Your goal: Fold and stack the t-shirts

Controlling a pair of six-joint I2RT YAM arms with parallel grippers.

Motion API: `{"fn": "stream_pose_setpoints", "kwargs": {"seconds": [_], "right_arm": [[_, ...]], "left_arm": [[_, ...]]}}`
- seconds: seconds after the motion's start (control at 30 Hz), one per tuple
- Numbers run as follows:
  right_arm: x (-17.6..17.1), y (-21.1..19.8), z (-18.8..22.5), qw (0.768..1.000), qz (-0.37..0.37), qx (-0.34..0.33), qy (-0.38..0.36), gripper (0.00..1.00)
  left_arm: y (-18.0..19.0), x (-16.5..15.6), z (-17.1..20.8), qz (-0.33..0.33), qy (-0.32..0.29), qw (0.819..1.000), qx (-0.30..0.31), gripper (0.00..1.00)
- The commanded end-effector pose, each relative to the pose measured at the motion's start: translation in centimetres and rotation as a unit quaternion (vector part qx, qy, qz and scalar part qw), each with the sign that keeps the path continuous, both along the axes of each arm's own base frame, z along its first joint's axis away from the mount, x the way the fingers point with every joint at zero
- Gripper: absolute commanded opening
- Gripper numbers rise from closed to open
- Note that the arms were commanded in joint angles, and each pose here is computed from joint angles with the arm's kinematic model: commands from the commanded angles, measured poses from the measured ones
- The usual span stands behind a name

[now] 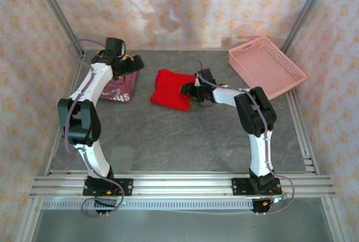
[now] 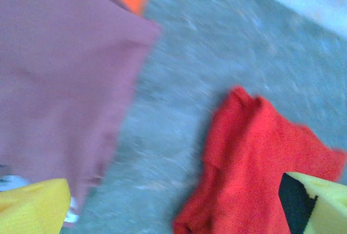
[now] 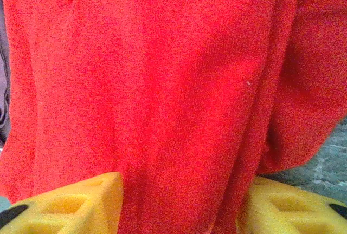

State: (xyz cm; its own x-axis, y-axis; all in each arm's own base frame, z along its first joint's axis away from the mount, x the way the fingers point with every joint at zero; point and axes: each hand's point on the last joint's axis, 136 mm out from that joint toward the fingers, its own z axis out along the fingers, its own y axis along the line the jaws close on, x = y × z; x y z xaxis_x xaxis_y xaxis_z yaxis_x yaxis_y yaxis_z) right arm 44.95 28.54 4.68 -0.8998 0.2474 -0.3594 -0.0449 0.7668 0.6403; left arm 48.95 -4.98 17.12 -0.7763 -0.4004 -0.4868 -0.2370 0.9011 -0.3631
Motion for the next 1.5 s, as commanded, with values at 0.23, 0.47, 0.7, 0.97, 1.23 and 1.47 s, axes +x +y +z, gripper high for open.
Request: {"fn": "stream_pose_setpoints", "kwargs": {"seconds": [0.23, 0.47, 0.7, 0.97, 1.23, 1.47], "right_arm": [[-0.3, -1.3, 3.4, 0.999, -0.011, 0.006, -0.042, 0.65], [-0.9, -2.1, 3.0, 0.999, -0.014, 0.001, -0.038, 0.65], [-1.1, -2.2, 2.2, 0.999, -0.016, -0.001, -0.030, 0.65], [-1.1, -2.3, 1.7, 1.000, -0.018, -0.002, -0.024, 0.65], [-1.4, -4.0, 3.1, 0.998, -0.035, -0.011, -0.044, 0.65], [-1.9, -5.0, 4.1, 0.997, -0.037, -0.021, -0.057, 0.64]], "left_arm": [[-8.5, -2.1, -9.9, -0.173, 0.094, 0.979, -0.046, 1.00], [-9.9, -0.4, -13.3, -0.211, 0.129, 0.968, -0.036, 0.83], [-10.8, 0.2, -14.5, -0.233, 0.145, 0.961, -0.025, 0.56], [-11.6, -0.7, -15.3, -0.236, 0.155, 0.959, -0.035, 0.03], [-9.8, 0.1, -10.4, -0.245, 0.078, 0.966, 0.043, 0.00], [-7.2, 0.7, -7.1, -0.262, 0.056, 0.954, 0.138, 0.00]]}}
